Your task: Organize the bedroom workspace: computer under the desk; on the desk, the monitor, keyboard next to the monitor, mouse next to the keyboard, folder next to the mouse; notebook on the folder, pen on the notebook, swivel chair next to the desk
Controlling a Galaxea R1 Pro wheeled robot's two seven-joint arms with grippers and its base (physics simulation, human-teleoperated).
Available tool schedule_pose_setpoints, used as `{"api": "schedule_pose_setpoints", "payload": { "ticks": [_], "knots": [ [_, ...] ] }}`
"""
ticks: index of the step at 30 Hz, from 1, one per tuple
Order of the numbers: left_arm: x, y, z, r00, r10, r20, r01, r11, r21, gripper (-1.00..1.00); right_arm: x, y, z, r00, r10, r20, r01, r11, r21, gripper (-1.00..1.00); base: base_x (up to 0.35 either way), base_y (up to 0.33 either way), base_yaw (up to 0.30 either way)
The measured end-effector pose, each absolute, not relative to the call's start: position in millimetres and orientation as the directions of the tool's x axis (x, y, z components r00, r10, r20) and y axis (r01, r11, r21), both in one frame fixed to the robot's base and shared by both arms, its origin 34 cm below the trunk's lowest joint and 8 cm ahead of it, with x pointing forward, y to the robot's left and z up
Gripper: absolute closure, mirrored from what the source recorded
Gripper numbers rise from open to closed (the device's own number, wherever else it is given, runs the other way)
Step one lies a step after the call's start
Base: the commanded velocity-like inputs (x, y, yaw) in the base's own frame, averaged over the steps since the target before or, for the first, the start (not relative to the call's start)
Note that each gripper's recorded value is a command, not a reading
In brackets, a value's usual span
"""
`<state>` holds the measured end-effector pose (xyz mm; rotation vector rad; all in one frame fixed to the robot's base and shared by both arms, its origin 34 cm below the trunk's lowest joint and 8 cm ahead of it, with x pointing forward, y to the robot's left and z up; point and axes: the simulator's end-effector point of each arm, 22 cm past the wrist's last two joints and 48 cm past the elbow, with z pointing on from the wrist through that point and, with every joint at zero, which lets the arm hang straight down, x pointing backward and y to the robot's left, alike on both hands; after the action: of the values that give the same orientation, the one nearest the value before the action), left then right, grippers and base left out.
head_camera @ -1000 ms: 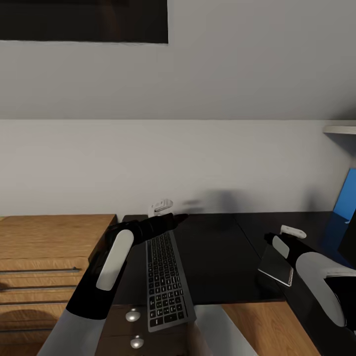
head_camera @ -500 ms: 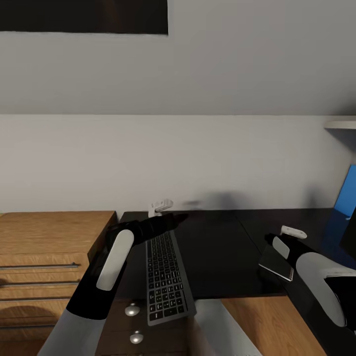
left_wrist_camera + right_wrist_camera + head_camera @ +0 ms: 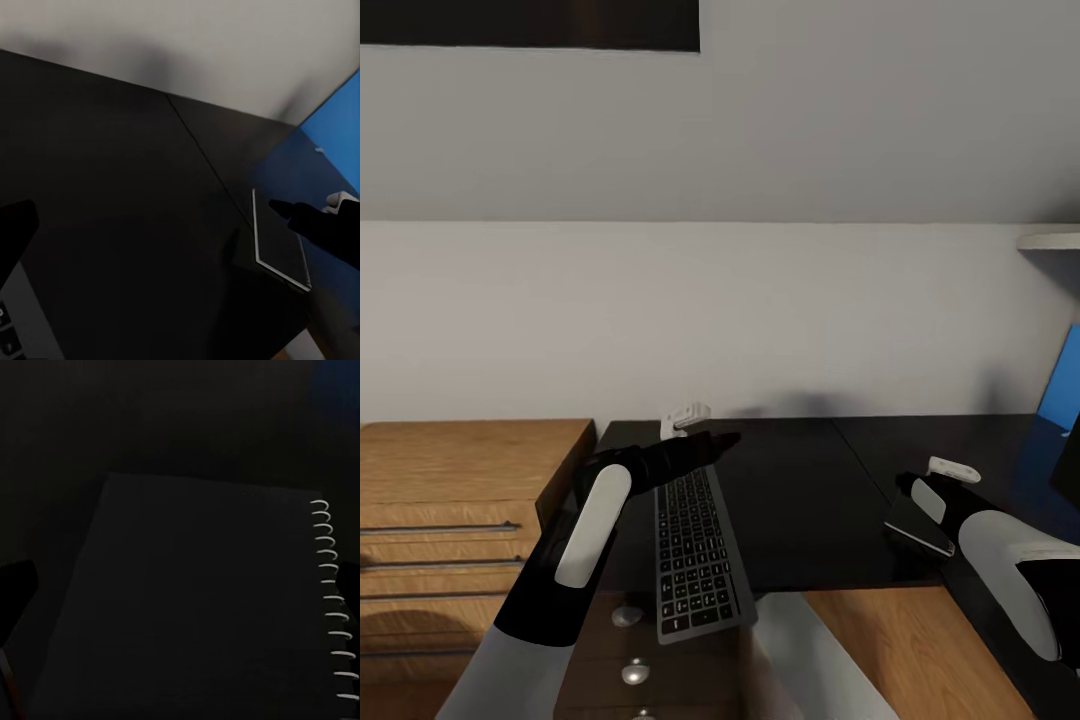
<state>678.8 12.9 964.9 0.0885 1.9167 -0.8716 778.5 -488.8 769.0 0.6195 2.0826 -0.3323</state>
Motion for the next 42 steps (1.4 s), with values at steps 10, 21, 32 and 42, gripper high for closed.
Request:
{"api": "schedule_pose_setpoints", "payload": {
  "ticks": [10, 21, 32, 42],
  "knots": [
    [678, 13, 963, -0.509, -0.298, -0.808, 0.414, 0.738, -0.533, -1.0, 778, -489, 767, -0.461, 0.301, -0.835, 0.546, 0.838, 0.0, -1.0, 0.0, 0.0, 0.0],
    [678, 12, 963, -0.509, -0.299, -0.807, 0.415, 0.736, -0.534, -1.0, 775, -502, 771, -0.451, 0.298, -0.841, 0.56, 0.828, -0.007, -1.0, 0.0, 0.0, 0.0],
    [679, 13, 963, -0.508, -0.299, -0.808, 0.413, 0.738, -0.533, -1.0, 768, -523, 774, -0.444, 0.3, -0.844, 0.582, 0.813, -0.017, -1.0, 0.0, 0.0, 0.0],
    [679, 13, 963, -0.508, -0.299, -0.808, 0.413, 0.739, -0.533, -1.0, 766, -529, 775, -0.442, 0.301, -0.845, 0.588, 0.808, -0.02, -1.0, 0.0, 0.0, 0.0]
  ]
}}
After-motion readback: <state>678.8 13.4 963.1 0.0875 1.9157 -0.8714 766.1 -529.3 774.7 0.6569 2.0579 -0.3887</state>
